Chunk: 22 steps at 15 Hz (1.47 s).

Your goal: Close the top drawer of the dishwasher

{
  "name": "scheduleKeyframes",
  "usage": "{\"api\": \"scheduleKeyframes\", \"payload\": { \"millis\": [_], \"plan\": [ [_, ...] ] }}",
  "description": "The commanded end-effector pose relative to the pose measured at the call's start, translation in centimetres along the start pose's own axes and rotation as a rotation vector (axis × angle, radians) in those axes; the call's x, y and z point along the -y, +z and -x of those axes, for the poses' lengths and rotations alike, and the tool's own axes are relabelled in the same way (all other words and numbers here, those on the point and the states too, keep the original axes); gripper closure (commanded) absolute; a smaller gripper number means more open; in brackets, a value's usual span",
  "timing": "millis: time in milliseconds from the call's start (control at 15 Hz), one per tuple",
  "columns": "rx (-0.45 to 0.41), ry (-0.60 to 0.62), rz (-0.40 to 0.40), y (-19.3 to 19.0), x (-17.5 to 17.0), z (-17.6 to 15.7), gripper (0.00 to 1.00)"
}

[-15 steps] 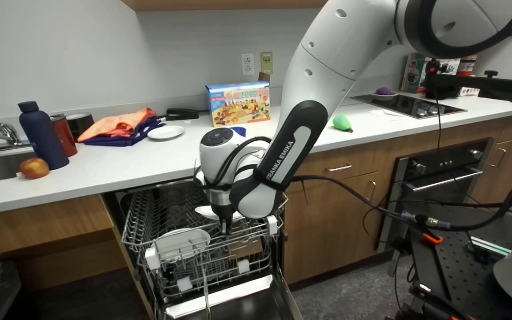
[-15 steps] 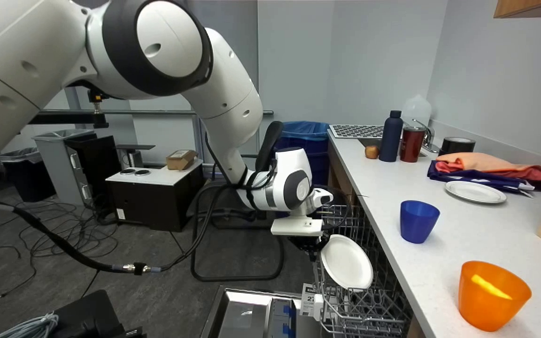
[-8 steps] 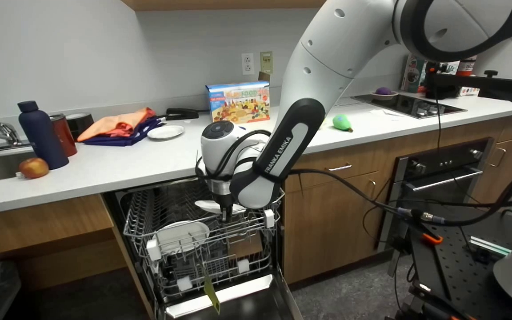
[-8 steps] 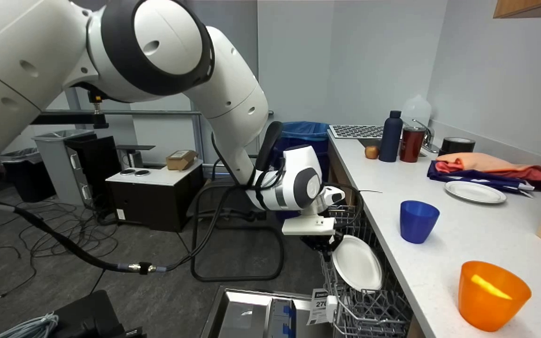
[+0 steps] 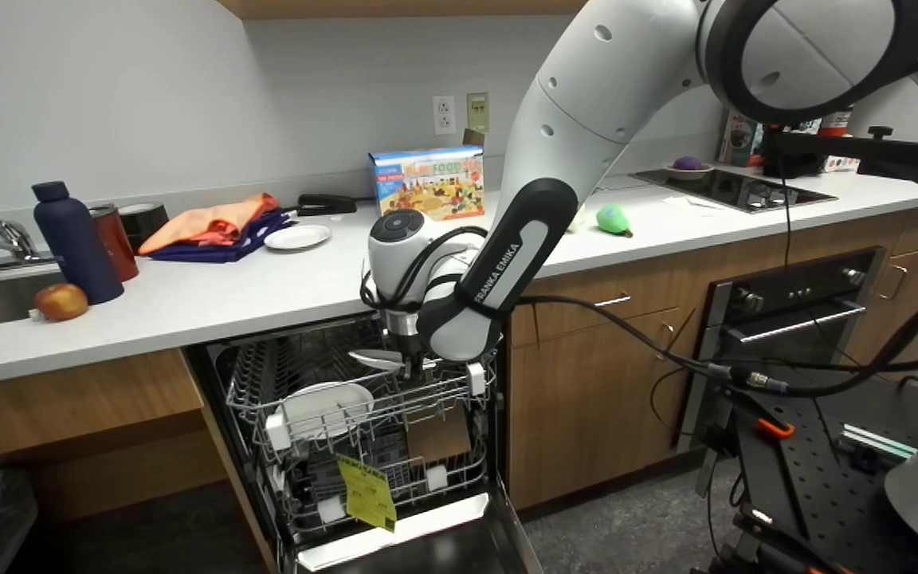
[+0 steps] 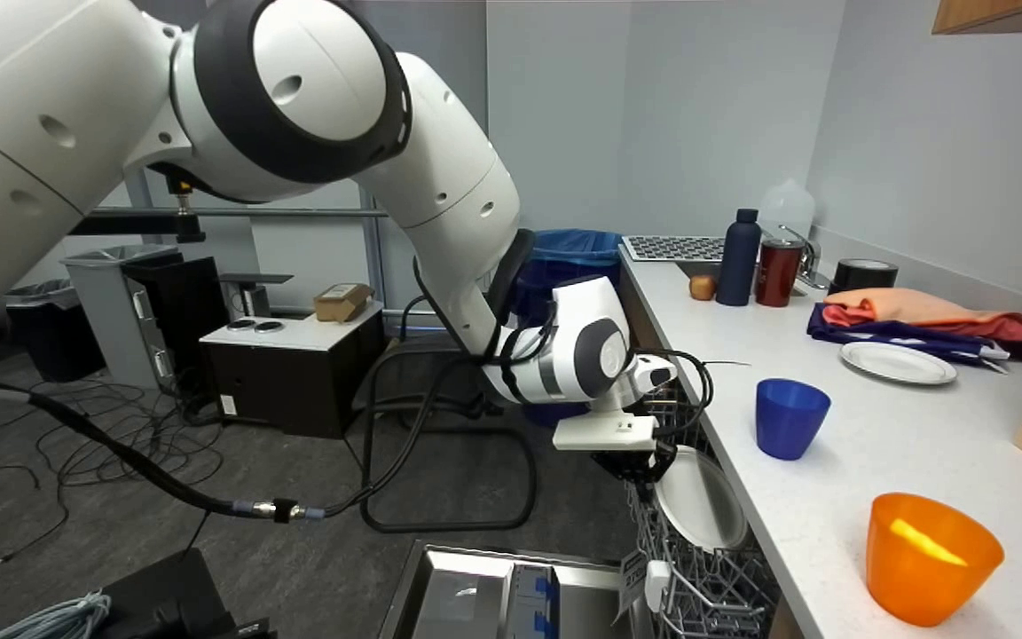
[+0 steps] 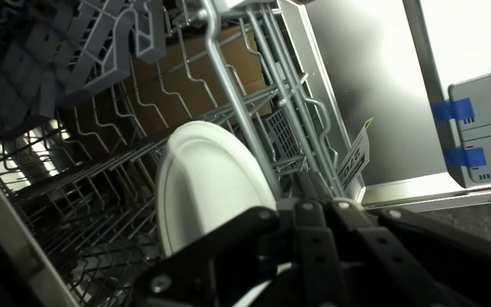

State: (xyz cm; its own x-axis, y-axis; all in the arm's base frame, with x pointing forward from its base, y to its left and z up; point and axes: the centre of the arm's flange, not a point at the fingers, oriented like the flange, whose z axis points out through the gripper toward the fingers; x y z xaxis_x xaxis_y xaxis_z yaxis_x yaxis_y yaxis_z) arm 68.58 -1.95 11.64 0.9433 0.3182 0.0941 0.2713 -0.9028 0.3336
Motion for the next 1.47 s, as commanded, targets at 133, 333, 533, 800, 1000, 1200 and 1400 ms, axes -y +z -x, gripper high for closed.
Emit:
{"api": "scheduleKeyframes", "payload": {
  "millis": [133, 333, 533, 800, 1000, 1200, 1400],
  "plan": [
    [0.003, 0.026, 0.054, 0.0, -1.8, -1.2, 1.00],
    [-0.009, 0.024, 0.042, -0.5, -1.1, -1.3, 1.00],
    [-0.050, -0.017, -0.009, -2.6, 0.7, -1.7, 1.00],
    [-0.102, -0.079, -0.078, -5.4, 4.0, -3.3, 1.00],
    [-0.093, -0.109, -0.087, -4.9, 6.1, -3.7, 1.00],
    [-0.045, -0.114, -0.084, -3.1, 6.8, -3.2, 1.00],
    [-0.010, -0.123, -0.072, -1.7, 6.8, -2.7, 1.00]
  ]
}}
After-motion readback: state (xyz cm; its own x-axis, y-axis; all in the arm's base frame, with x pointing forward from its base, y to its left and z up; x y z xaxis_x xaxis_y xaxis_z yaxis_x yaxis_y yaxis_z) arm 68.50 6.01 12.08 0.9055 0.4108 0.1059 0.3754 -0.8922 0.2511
